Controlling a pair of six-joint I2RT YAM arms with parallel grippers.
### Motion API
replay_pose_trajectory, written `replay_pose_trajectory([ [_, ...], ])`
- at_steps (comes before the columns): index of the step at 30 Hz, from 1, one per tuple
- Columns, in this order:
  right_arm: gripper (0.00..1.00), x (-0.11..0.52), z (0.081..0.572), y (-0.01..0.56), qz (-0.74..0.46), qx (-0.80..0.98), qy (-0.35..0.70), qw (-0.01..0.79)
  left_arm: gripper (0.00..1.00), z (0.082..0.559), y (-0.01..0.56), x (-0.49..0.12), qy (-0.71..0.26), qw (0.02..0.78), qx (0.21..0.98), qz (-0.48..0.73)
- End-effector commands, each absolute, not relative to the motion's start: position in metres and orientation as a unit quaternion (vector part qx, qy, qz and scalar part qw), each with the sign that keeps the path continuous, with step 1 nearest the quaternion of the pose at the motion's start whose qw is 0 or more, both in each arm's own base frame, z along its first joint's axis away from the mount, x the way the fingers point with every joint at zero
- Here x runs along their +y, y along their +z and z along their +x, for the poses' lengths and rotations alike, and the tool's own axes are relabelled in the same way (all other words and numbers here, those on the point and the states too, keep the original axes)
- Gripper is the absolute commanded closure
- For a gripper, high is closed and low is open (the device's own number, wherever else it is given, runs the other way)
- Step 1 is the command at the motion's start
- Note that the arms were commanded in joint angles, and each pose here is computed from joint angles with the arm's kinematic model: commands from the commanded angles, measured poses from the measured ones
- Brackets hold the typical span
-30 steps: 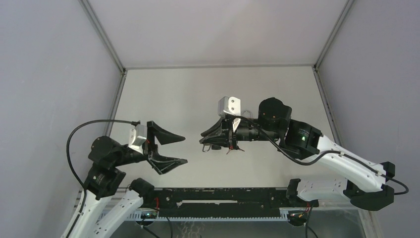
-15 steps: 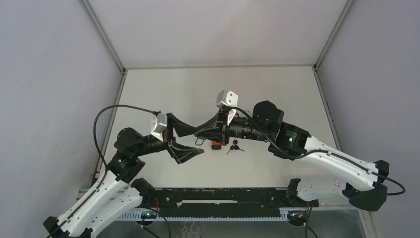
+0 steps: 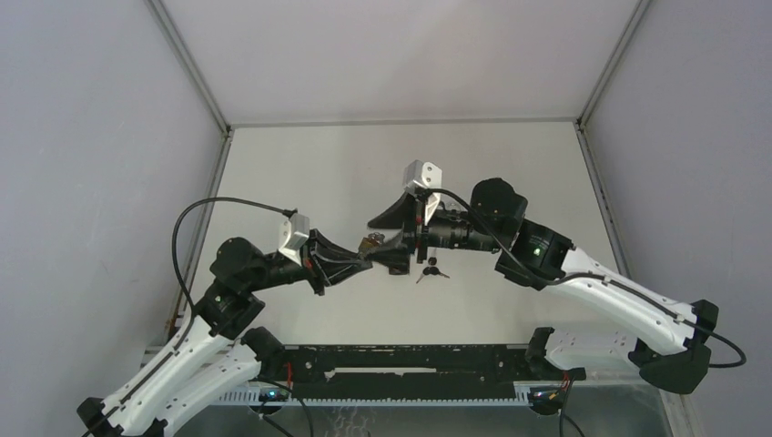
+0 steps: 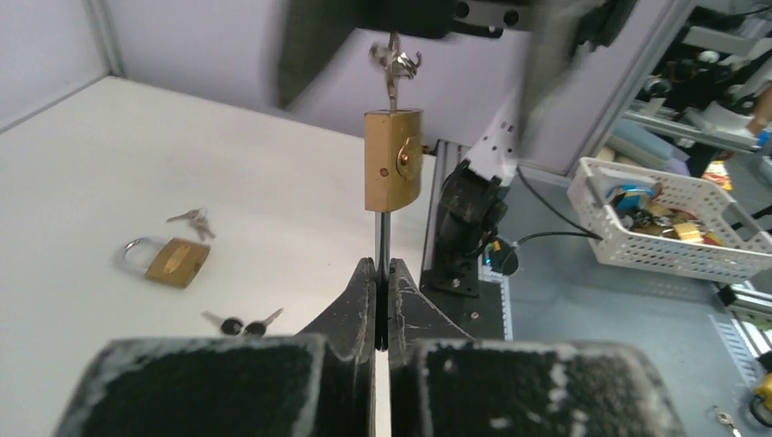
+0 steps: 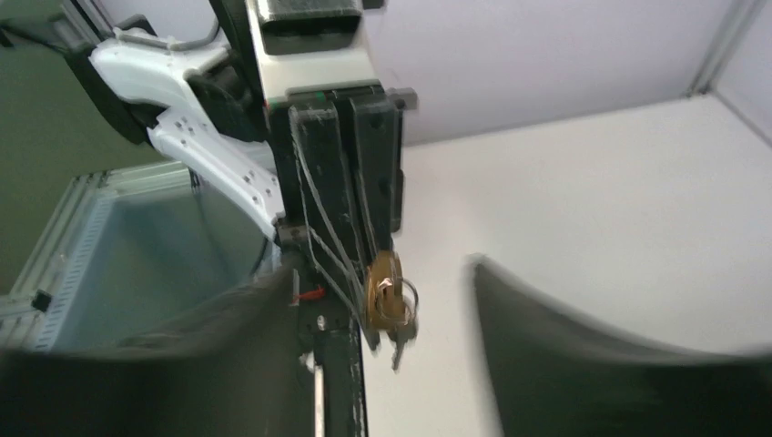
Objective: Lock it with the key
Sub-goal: Lock the lock.
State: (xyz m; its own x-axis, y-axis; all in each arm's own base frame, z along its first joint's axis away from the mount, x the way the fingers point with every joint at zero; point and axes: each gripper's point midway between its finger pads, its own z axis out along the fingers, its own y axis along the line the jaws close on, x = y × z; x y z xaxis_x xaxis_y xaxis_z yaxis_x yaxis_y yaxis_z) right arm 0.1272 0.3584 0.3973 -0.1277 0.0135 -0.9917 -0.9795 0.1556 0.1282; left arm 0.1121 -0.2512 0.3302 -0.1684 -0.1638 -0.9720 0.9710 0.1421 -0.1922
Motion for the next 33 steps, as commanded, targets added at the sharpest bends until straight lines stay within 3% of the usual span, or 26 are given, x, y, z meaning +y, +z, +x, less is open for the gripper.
replay_pose_trajectory([
  [1, 0.02, 0.314, 0.113, 0.394, -0.455, 0.574, 0.502, 0.460, 1.00, 0.117, 0.323, -0.239, -0.485, 0.540, 0.567, 0.389],
  [8, 0.01, 0.288, 0.100, 0.385, -0.518, 0.584, 0.447, 0.436, 1.00, 0.117, 0.292, -0.230, -0.412, 0.525, 0.580, 0.467],
  [12, 0.06, 0.306, 0.109, 0.359, -0.545, 0.622, 0.404, 0.391, 1.00, 0.120, 0.295, -0.225, -0.376, 0.533, 0.571, 0.497],
  [17, 0.07, 0.342, 0.104, 0.345, -0.610, 0.570, 0.369, 0.408, 1.00, 0.119, 0.292, -0.221, -0.353, 0.531, 0.568, 0.521],
  [21, 0.18, 0.358, 0.112, 0.340, -0.607, 0.570, 0.383, 0.399, 1.00, 0.116, 0.292, -0.221, -0.355, 0.526, 0.567, 0.525],
  [24, 0.37, 0.367, 0.114, 0.338, -0.603, 0.572, 0.402, 0.385, 1.00, 0.116, 0.291, -0.221, -0.356, 0.524, 0.568, 0.526],
  [29, 0.50, 0.369, 0.122, 0.326, -0.597, 0.592, 0.395, 0.369, 1.00, 0.113, 0.295, -0.221, -0.359, 0.525, 0.566, 0.524],
  [33, 0.50, 0.370, 0.125, 0.323, -0.591, 0.597, 0.399, 0.368, 1.00, 0.111, 0.294, -0.221, -0.364, 0.523, 0.564, 0.525],
])
